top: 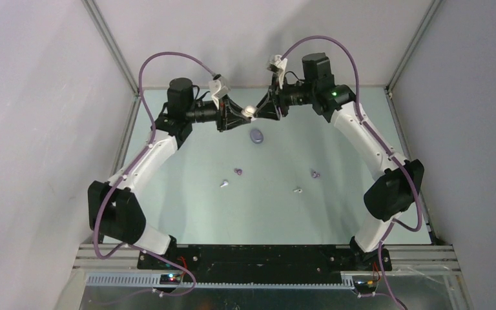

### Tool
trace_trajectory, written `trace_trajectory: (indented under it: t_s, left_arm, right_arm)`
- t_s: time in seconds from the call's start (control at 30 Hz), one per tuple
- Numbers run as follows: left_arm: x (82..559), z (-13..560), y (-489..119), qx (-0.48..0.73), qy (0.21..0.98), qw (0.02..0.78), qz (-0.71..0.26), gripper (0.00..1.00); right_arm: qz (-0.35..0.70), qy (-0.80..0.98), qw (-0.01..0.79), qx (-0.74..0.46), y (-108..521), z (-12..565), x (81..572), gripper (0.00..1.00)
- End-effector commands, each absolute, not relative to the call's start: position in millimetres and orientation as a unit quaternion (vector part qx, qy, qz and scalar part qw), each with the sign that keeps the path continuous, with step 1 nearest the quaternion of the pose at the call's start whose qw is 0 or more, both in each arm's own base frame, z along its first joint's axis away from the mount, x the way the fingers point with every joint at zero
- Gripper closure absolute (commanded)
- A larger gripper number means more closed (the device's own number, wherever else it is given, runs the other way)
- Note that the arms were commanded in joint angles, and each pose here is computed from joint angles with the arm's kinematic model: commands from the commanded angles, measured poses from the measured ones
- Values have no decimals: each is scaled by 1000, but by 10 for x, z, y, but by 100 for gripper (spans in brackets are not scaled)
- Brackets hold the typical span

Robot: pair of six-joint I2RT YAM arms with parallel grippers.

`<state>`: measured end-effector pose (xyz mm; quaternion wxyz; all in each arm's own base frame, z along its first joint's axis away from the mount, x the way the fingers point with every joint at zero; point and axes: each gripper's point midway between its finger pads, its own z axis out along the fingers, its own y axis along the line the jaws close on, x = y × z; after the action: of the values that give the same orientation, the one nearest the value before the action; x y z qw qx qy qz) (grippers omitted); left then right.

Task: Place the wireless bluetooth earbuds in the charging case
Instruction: Open the charging case, then pass from the left arm to the right

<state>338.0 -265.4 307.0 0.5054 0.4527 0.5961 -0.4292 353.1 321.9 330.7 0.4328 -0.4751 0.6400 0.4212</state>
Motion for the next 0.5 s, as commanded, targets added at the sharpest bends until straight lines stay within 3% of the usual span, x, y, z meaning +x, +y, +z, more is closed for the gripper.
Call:
trace_trajectory:
  t_s: [0.0,0.33,0.47]
  left_arm:
    - [3229,3354,-2741,481,540,508,-468,100]
    - [3320,3423,-2767,452,528,514,-503,100]
    - [3350,3451,-2757,439,524,517,-516,100]
  right_arm:
    - [398,638,492,-438,3090,3616,3872,57]
    - [401,634,503,-429,2994,3809,3803,51]
    - [399,619,529,-422,2838,4151,3629,37]
